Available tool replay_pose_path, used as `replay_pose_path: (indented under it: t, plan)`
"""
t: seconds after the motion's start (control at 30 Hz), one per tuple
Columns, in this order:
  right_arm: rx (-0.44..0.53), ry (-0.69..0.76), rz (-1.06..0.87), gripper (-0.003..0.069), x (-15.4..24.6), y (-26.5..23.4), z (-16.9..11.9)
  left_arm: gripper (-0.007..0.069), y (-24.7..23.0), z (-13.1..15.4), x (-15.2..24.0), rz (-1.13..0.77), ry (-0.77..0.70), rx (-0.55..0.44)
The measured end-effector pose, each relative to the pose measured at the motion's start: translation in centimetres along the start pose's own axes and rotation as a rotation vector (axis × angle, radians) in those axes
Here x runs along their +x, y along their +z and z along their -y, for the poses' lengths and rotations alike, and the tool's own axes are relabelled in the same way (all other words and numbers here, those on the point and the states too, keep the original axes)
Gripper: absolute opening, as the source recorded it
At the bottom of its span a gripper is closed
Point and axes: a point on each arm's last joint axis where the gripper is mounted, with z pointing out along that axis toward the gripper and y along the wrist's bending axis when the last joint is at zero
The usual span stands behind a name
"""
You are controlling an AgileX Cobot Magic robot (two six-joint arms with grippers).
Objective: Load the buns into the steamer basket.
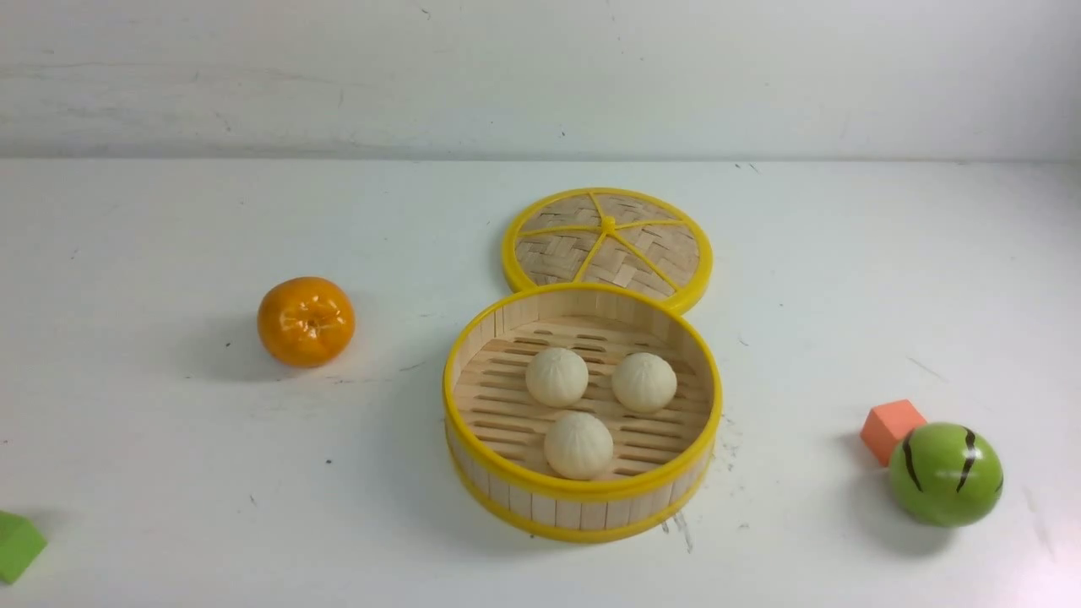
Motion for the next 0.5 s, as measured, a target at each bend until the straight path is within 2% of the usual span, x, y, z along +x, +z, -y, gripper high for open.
replay_pose_path:
  t: [0.5]
  plan:
    - [0.000, 0.000, 0.000, 0.0075, 0.00, 0.00, 0.00, -0.0014, 0.00, 0.00, 0.01, -0.001, 0.000, 0.000]
